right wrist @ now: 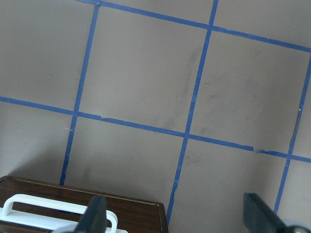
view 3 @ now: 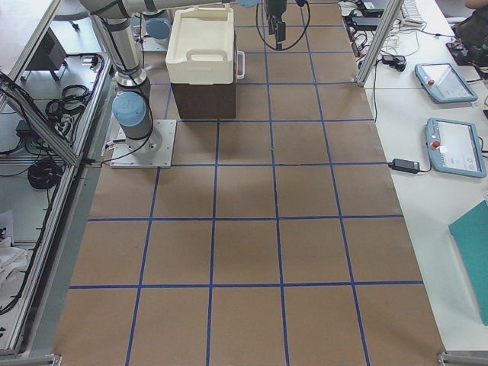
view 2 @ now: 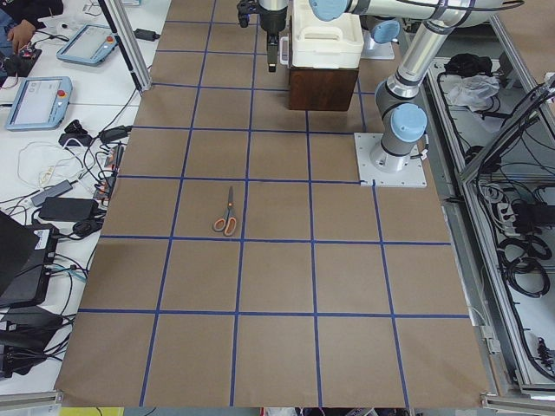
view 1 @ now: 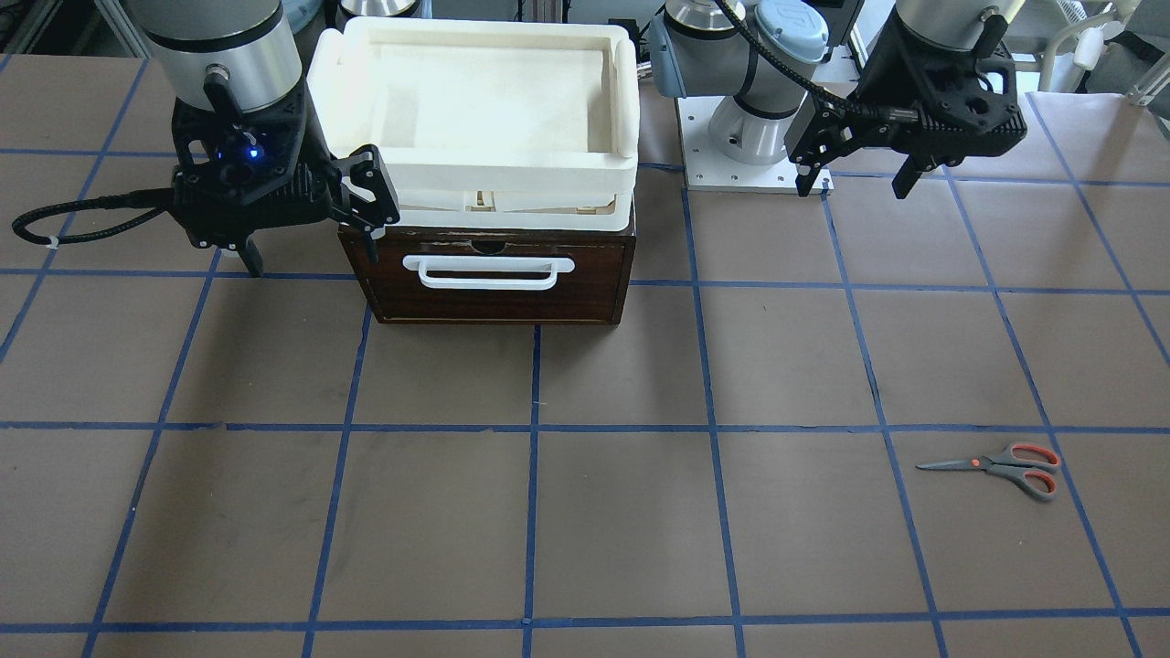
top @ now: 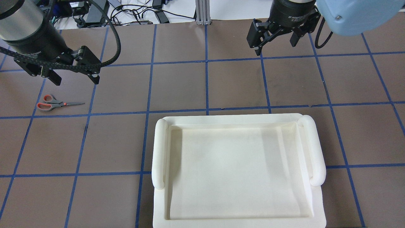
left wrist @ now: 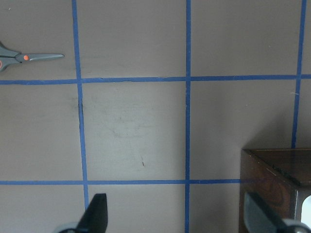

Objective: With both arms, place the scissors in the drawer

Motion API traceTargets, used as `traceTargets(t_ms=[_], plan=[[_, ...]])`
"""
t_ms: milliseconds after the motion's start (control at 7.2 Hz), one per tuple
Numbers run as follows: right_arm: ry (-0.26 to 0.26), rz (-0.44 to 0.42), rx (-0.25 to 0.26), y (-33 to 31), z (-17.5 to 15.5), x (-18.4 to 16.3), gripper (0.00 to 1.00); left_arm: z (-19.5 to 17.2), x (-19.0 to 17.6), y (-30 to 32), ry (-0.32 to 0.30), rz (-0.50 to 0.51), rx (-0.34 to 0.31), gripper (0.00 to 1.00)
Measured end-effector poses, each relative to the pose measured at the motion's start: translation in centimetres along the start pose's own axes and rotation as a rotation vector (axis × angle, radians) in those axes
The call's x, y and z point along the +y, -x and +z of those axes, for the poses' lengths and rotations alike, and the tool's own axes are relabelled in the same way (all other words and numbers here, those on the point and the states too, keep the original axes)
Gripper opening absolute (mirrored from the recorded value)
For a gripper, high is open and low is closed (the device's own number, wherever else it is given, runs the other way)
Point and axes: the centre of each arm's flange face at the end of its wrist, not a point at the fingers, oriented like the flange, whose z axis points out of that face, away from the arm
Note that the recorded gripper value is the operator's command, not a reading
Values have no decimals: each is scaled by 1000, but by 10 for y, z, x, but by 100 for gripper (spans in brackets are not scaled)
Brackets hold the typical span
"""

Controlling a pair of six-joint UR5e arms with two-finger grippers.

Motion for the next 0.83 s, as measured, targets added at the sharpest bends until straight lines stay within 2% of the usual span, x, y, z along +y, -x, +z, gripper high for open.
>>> traceTargets(t_ms=[556, 833], plan=[[22, -3, -11, 2, 15, 11, 100, 1, -1, 0, 1, 1, 0, 100], [11, 21, -15, 4, 36, -1, 100, 0, 0, 0, 0, 1, 0, 100]])
